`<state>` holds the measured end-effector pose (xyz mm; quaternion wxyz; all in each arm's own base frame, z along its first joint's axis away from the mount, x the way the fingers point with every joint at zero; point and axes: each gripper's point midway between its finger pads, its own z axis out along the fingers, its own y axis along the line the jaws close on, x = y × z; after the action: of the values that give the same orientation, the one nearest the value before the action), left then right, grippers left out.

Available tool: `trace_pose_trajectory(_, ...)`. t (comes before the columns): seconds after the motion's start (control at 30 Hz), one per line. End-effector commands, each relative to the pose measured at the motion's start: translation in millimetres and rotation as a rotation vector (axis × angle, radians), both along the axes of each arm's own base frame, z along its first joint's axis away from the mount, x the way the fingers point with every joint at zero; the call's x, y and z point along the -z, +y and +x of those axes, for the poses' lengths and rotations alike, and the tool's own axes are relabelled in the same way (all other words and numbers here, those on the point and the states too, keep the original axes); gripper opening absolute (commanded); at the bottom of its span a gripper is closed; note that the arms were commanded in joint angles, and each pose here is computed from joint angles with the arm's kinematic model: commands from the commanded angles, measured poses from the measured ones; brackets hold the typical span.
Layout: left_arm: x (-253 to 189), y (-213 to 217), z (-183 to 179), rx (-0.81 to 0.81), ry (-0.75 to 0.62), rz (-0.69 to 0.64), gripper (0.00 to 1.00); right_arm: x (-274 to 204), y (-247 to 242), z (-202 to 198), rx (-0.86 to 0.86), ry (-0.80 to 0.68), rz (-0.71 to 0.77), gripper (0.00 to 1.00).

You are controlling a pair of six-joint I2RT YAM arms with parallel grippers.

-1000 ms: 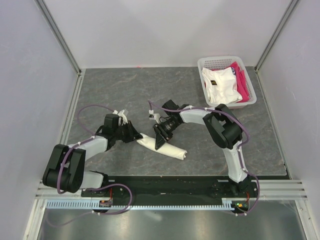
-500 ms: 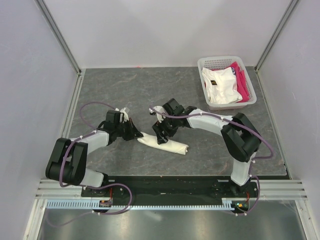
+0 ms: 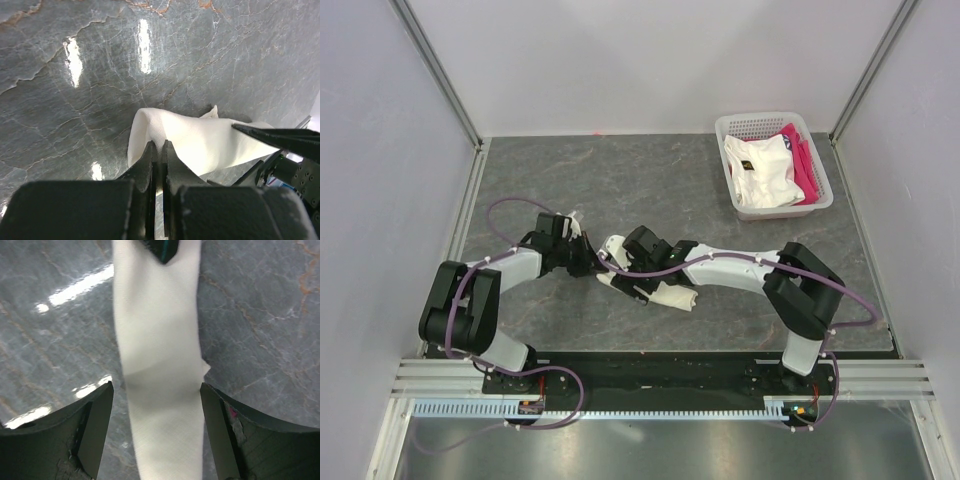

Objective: Fold the napkin, place the utensils inside, and roll it up
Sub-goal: Roll the napkin with the utensil

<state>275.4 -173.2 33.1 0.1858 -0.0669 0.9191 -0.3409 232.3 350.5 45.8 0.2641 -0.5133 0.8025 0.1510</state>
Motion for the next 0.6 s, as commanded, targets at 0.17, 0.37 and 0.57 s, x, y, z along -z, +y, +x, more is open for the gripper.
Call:
trace_pose_trajectory(0.17,-6,-3,4,0.046,-0.013,-0.01,0.02,18,-4,16,-0.016,-0.063,-0.079,0.79)
trace_pose_trajectory(0.37,-7,-4,5,0.055,-0.016,-0.012,0.02,27,-4,11,-0.03,-0.025,-0.09,0.74)
trace_pose_trajectory(0.57,-21,-1,13,0.041,-0.085,0.0,0.5,44,-5,-13,-0.062,0.16,-0.092,0.45)
